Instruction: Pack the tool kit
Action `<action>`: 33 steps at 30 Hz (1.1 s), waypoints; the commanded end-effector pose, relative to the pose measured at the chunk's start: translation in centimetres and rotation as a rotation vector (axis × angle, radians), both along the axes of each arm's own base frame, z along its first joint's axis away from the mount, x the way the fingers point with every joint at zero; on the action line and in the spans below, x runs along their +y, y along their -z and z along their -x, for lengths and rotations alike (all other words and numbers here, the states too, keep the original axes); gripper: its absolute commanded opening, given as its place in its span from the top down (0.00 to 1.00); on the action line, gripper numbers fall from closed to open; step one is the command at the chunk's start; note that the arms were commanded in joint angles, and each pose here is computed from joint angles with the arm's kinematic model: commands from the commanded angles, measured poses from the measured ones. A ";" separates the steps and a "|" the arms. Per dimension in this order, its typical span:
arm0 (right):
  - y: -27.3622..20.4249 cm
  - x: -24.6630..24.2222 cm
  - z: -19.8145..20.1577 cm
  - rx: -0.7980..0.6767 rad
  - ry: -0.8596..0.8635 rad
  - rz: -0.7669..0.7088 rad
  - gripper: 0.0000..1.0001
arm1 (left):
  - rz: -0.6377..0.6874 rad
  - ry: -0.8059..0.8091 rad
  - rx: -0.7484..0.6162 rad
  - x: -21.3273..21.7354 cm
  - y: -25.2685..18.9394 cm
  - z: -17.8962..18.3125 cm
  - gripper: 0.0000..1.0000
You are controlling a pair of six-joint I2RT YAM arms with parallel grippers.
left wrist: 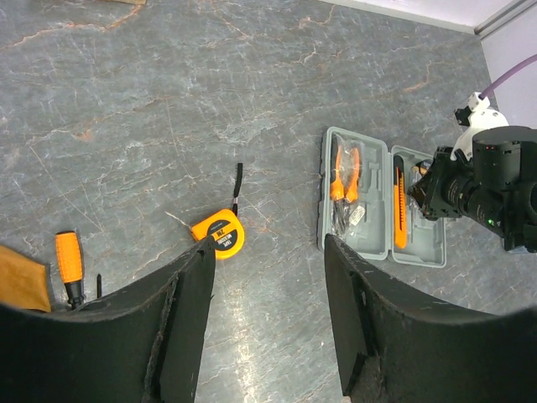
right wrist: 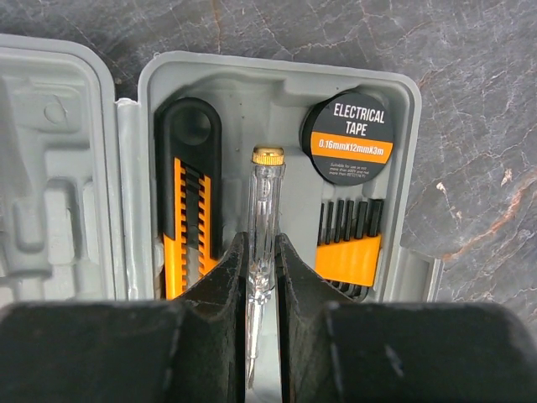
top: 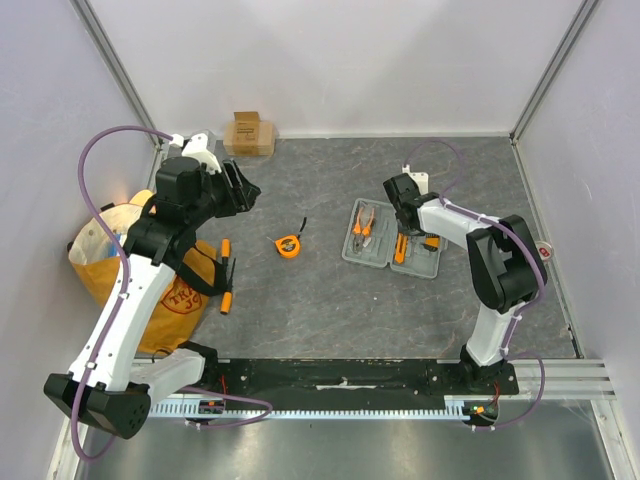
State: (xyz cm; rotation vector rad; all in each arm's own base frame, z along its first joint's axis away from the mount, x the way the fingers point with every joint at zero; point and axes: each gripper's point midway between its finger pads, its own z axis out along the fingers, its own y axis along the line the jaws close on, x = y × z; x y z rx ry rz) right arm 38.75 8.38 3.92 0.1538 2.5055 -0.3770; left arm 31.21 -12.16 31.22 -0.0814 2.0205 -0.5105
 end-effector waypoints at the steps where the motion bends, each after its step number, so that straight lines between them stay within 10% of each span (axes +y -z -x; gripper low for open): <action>1: -0.6 0.2 -1.8 -0.054 -0.001 -0.003 0.92 | 0.016 0.004 -0.063 -0.1 -2.4 -0.3 0.40; 18: -2.9 0.3 -2.0 -0.120 0.042 -0.046 0.57 | 0.010 0.008 -0.047 -0.3 -2.0 -0.8 0.40; 33: -3.8 0.8 0.3 -0.081 0.042 -0.117 0.82 | 0.020 0.022 -0.034 -0.7 -1.6 -0.9 0.40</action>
